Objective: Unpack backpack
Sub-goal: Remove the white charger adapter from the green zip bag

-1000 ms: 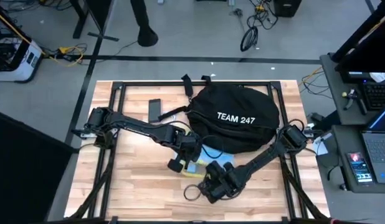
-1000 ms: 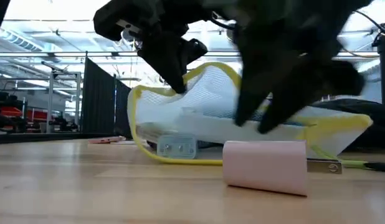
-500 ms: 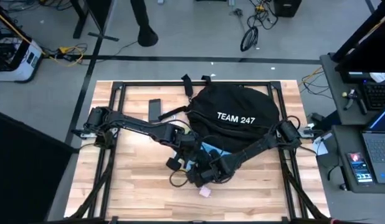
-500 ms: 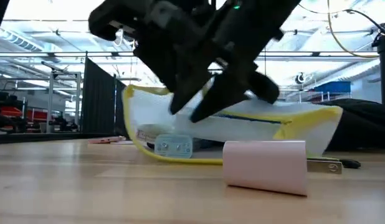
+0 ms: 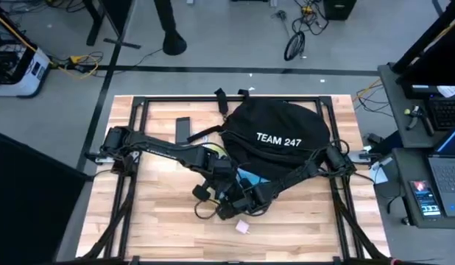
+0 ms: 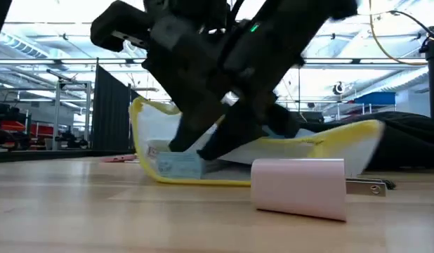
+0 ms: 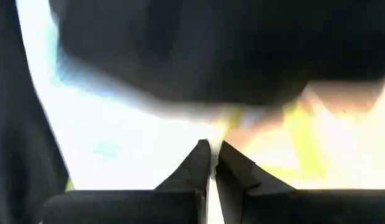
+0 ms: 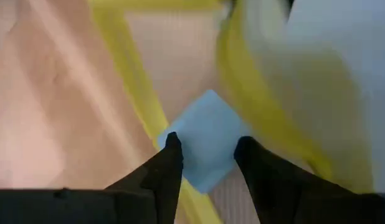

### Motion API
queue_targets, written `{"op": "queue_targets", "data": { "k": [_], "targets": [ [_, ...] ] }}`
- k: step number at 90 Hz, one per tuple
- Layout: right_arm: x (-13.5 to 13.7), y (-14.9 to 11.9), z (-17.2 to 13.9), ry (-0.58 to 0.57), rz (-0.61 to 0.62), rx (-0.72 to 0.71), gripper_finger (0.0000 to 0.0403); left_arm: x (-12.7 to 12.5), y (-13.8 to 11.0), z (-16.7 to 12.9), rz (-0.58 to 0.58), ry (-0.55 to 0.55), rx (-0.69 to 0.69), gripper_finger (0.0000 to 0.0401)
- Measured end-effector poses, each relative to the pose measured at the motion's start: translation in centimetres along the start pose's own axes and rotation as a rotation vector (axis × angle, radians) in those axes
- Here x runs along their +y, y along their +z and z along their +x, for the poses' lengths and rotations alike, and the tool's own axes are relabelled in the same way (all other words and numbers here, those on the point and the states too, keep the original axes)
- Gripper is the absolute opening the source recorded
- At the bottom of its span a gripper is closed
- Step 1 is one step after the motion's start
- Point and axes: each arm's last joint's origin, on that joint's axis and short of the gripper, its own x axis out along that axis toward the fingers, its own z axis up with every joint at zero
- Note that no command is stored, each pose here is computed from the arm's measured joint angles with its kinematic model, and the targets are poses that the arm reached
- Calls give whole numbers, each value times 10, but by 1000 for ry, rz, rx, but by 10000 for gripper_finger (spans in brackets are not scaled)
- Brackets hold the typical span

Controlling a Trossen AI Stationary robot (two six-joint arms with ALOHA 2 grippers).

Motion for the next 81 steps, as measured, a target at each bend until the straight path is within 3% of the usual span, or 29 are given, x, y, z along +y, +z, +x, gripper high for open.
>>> {"op": "queue_targets", "data": {
  "k": [12,20,54,66,81],
  "targets": [
    [8,-21,-27,8,-6,108,148,3,-1,0,-7,3,-1,2],
    [9,-27,-35,-11,-8,87,148,3,-1,0,-8,4,0,2],
    [12,-16,-49,7,-15,-12,148,3,-2,0,-7,7,2,2],
    [7,-2,-49,-48,5,-129,148,5,-1,0,-9,20,-6,2],
    [-7,20,-30,-115,9,-155,148,6,-3,-1,-10,29,5,2]
  ]
}}
